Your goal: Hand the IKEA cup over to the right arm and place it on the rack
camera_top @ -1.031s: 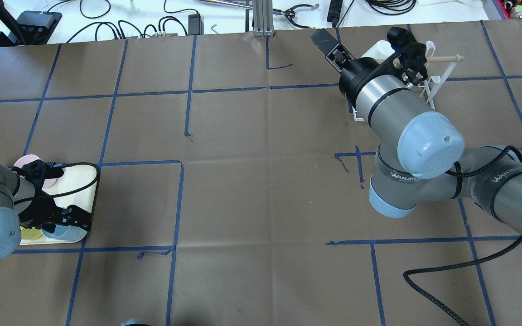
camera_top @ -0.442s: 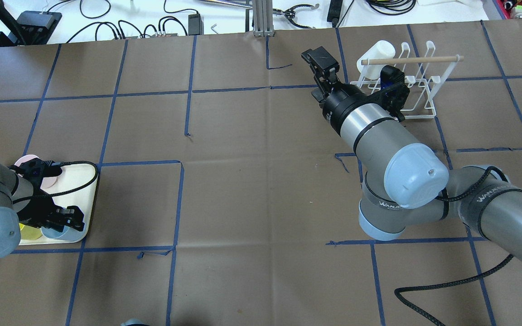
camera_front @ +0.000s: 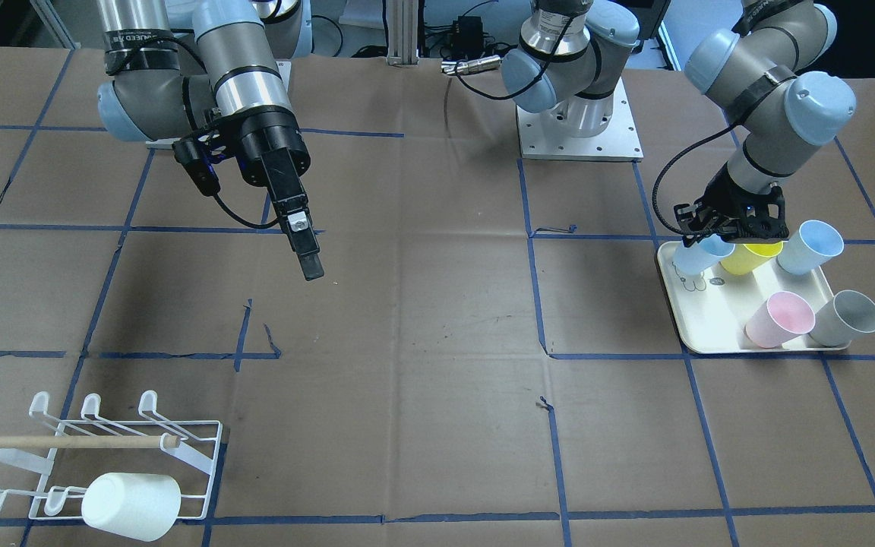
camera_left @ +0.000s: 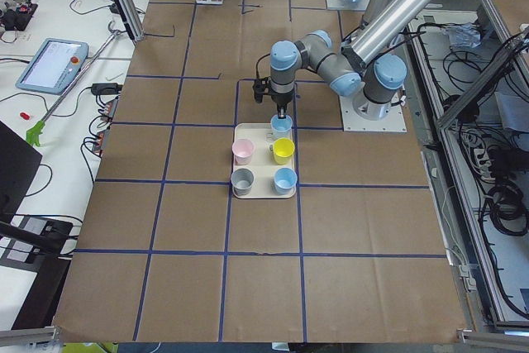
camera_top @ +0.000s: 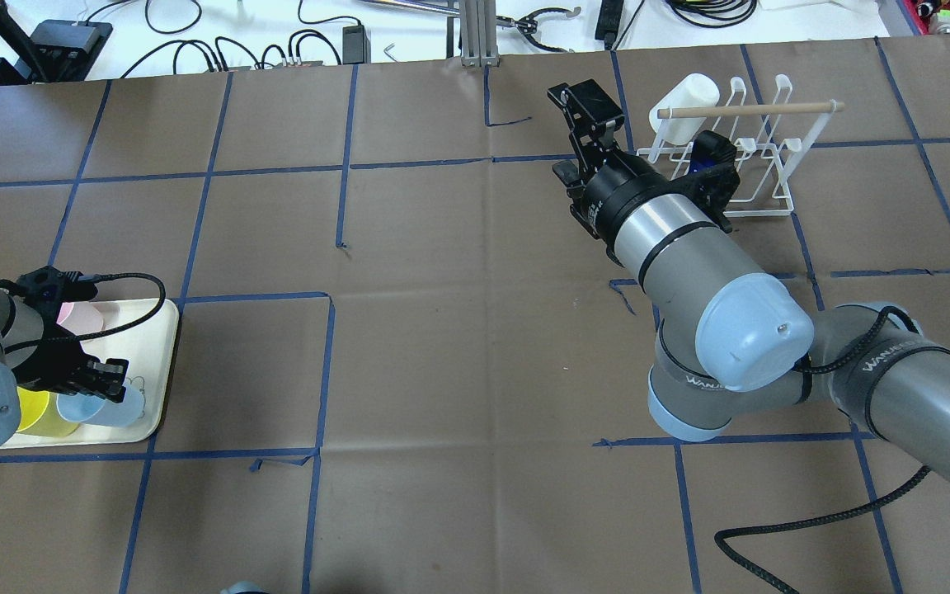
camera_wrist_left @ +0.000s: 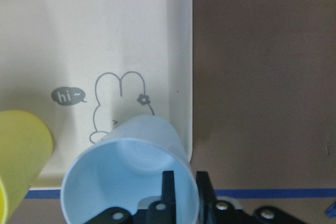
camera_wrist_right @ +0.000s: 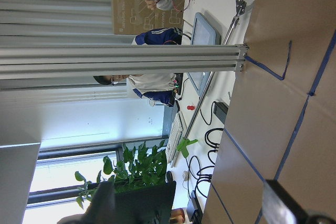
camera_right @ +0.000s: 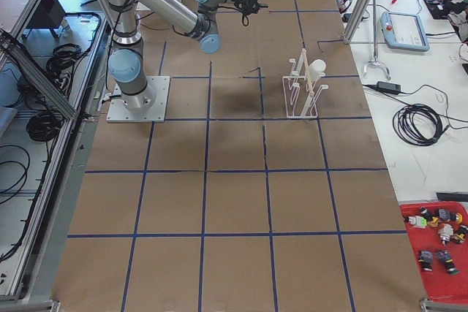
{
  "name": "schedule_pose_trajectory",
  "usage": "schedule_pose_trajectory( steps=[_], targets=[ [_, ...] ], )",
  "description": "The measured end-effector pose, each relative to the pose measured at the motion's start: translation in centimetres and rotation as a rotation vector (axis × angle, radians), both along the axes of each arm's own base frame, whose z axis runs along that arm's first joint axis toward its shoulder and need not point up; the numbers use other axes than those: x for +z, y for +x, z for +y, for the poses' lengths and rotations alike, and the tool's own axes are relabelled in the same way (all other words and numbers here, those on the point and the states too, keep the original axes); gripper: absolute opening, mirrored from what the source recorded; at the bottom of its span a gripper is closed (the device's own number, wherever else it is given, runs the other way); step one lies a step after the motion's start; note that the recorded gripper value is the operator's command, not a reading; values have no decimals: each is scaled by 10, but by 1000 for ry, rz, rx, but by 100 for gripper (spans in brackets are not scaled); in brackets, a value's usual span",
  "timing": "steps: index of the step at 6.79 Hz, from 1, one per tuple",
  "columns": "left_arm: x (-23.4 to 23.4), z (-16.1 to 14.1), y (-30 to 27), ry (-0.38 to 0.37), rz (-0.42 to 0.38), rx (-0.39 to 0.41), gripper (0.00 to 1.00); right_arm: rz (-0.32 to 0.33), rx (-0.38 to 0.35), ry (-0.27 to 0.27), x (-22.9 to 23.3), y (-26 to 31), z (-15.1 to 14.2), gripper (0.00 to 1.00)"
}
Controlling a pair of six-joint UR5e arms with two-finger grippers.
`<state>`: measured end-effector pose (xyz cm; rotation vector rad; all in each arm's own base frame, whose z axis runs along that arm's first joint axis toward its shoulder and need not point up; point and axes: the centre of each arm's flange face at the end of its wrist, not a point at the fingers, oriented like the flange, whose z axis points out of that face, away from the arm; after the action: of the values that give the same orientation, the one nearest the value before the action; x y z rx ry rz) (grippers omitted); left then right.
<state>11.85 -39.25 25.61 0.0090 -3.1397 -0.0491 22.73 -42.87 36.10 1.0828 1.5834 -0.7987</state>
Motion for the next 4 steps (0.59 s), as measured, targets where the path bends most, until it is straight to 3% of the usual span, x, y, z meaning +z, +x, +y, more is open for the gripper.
schedule_pose_trajectory(
  steps=[2, 4],
  targets=[
    [29, -15, 8, -16, -9, -6, 0, 1, -10, -7, 6, -1, 1, 100],
    [100, -46, 17, 10, 10, -30, 0, 5, -13, -5, 6, -1, 1, 100]
  ],
)
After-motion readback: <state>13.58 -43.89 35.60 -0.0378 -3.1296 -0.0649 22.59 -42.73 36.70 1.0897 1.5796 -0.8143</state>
